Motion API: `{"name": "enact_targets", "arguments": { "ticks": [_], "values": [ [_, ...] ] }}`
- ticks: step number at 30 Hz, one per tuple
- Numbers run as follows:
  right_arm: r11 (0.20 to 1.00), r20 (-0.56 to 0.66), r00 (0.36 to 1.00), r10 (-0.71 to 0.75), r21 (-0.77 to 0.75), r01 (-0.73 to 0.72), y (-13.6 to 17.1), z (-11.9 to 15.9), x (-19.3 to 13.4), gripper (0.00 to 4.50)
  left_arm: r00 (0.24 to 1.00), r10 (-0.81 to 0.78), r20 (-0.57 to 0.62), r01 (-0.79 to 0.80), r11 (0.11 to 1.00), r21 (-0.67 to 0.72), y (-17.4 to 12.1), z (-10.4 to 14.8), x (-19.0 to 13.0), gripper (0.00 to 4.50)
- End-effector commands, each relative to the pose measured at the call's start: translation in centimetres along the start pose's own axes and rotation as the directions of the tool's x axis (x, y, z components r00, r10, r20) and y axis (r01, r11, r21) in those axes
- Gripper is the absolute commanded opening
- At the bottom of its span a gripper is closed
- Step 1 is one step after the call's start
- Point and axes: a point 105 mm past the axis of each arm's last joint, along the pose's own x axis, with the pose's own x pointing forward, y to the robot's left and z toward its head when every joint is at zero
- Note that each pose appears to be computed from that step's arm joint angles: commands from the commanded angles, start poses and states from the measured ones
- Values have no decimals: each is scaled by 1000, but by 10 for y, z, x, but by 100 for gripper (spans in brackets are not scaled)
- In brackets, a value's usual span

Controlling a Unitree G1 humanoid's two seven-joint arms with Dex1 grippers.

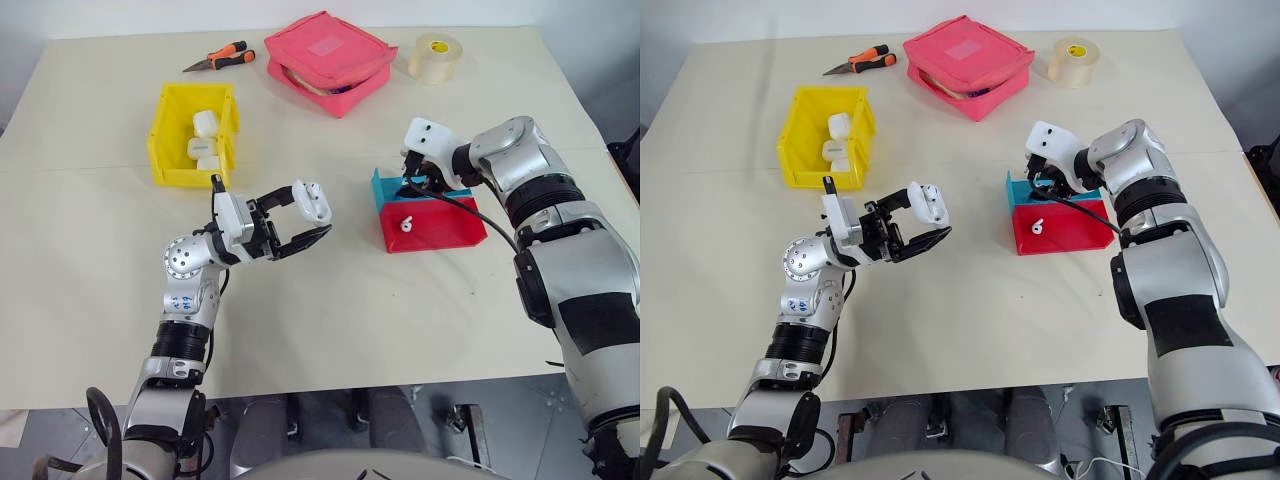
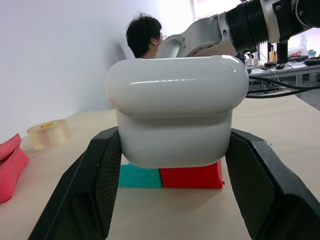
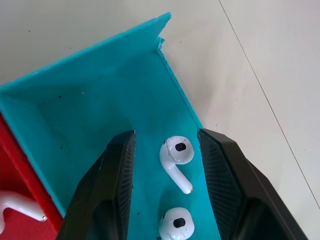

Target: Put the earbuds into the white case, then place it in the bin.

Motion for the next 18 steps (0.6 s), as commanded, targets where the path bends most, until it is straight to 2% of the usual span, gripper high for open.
{"name": "enact_targets", "arguments": {
  "ticks": [1,18],
  "values": [
    [999,16,999,-34,-10,34,-8,10,-7,206,1000,-6,18,5,999,50,1,11,2,276],
    [1000,-52,998,-27,10,27,-6,1,-5,206,1000,3,11,-3,998,55,3,11,0,276]
  ]
}}
